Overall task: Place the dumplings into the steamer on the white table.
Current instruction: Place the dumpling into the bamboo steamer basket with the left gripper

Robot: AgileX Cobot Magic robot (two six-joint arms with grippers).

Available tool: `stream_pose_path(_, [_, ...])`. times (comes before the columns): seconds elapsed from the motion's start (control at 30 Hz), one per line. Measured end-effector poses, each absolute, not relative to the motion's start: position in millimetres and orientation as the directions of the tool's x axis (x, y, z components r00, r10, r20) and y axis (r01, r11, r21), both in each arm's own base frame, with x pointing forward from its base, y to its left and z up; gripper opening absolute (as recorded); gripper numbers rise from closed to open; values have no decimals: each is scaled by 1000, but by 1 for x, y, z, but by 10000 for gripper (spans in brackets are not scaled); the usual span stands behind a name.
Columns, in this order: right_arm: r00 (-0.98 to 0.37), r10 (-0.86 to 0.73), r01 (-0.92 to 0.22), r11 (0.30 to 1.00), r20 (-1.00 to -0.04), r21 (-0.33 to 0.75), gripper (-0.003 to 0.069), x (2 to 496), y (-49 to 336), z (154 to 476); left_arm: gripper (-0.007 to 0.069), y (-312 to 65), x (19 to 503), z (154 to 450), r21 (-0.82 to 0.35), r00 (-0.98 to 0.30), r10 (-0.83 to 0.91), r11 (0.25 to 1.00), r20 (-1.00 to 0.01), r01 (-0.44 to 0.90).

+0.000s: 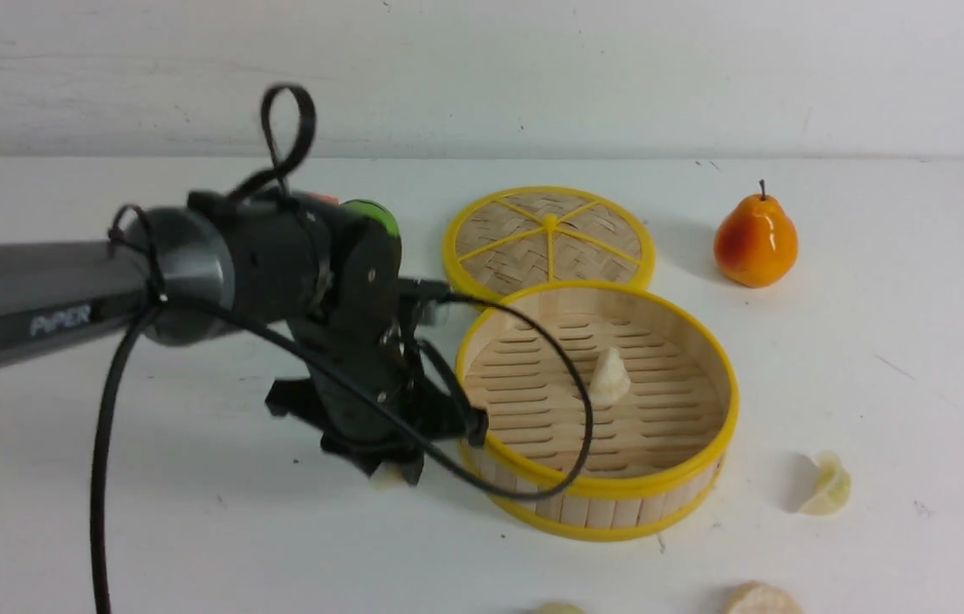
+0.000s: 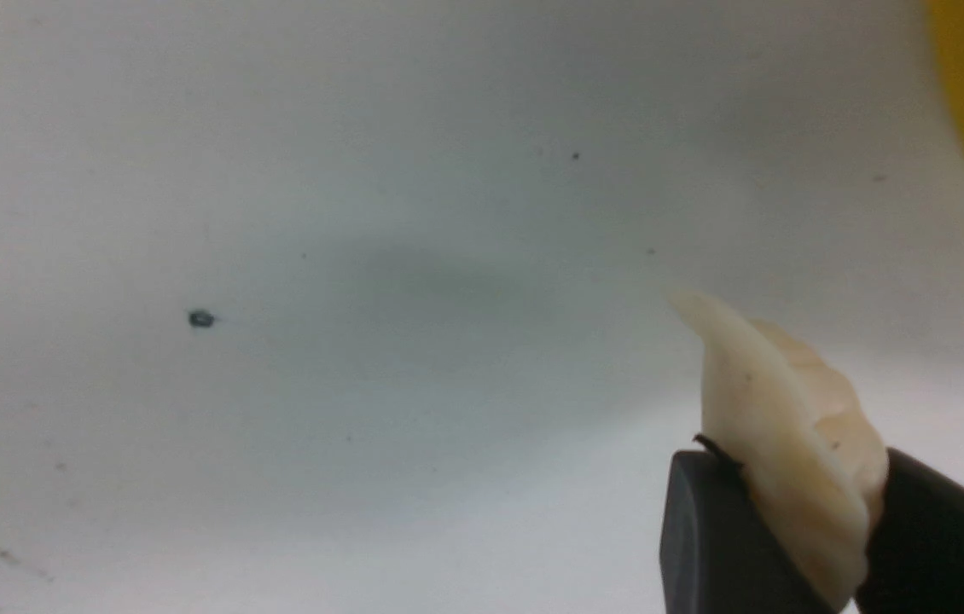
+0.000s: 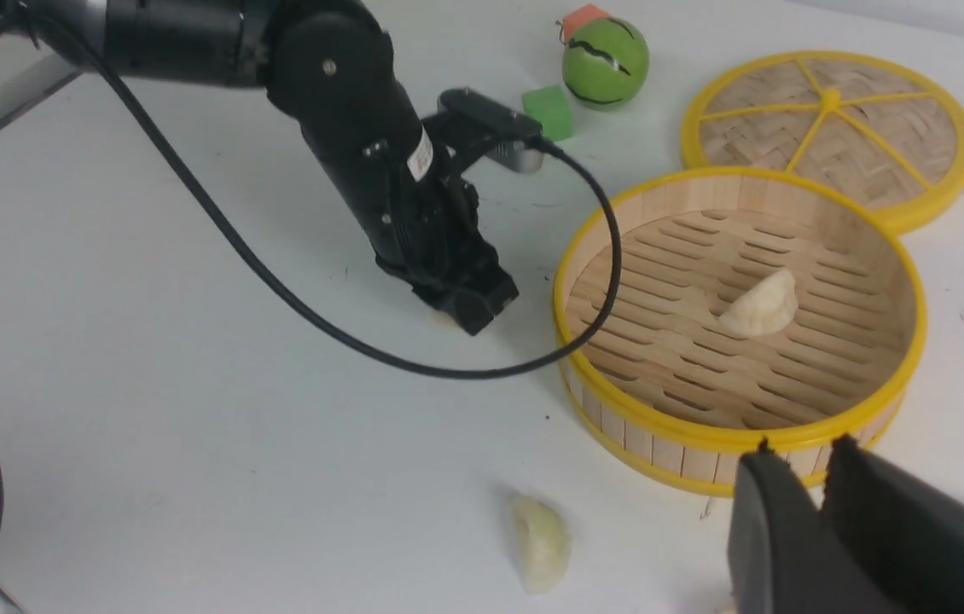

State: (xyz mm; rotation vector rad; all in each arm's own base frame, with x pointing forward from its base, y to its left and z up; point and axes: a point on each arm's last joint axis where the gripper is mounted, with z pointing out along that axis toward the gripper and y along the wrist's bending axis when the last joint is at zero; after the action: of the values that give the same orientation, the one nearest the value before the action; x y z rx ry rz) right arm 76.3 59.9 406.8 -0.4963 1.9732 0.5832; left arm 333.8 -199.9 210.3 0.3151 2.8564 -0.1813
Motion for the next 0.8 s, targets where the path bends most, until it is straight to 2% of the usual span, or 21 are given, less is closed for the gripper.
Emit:
stream_pose_path(0.03, [-433, -101, -566, 804, -896, 183, 95, 77, 59, 407, 193, -207, 336, 241, -107, -921, 205, 962, -332, 253])
stream_pose_path(0.1, [-430, -106, -563, 808, -897, 174, 95, 77, 59, 406, 193, -220, 336, 275, -137, -889, 209, 948, -407, 286])
stream_pose_path(0.17, [-428, -110, -562, 810, -897, 169, 95, 77, 59, 406, 193, -229, 335, 291, -150, -870, 216, 939, -444, 310])
stream_pose_path(0.2, [-427, -112, -561, 811, -897, 166, 95, 77, 58, 406, 193, -244, 336, 313, -172, -837, 219, 923, -502, 345])
stream_pose_path(0.3, [-426, -114, -560, 813, -898, 163, 95, 77, 58, 406, 193, -263, 345, 327, -199, -811, 213, 907, -545, 372])
stream_pose_path(0.37, [-426, -114, -560, 813, -898, 163, 95, 77, 58, 406, 193, -275, 359, 323, -205, -814, 206, 908, -543, 366])
stream_pose_path(0.6, [-460, -142, -563, 810, -876, 165, 95, 75, 58, 402, 193, -291, 405, 257, -160, -866, 212, 936, -453, 313])
stream_pose_path(0.8, [-473, -172, -557, 818, -864, 142, 95, 75, 56, 400, 193, -303, 421, 214, -163, -874, 212, 937, -437, 308])
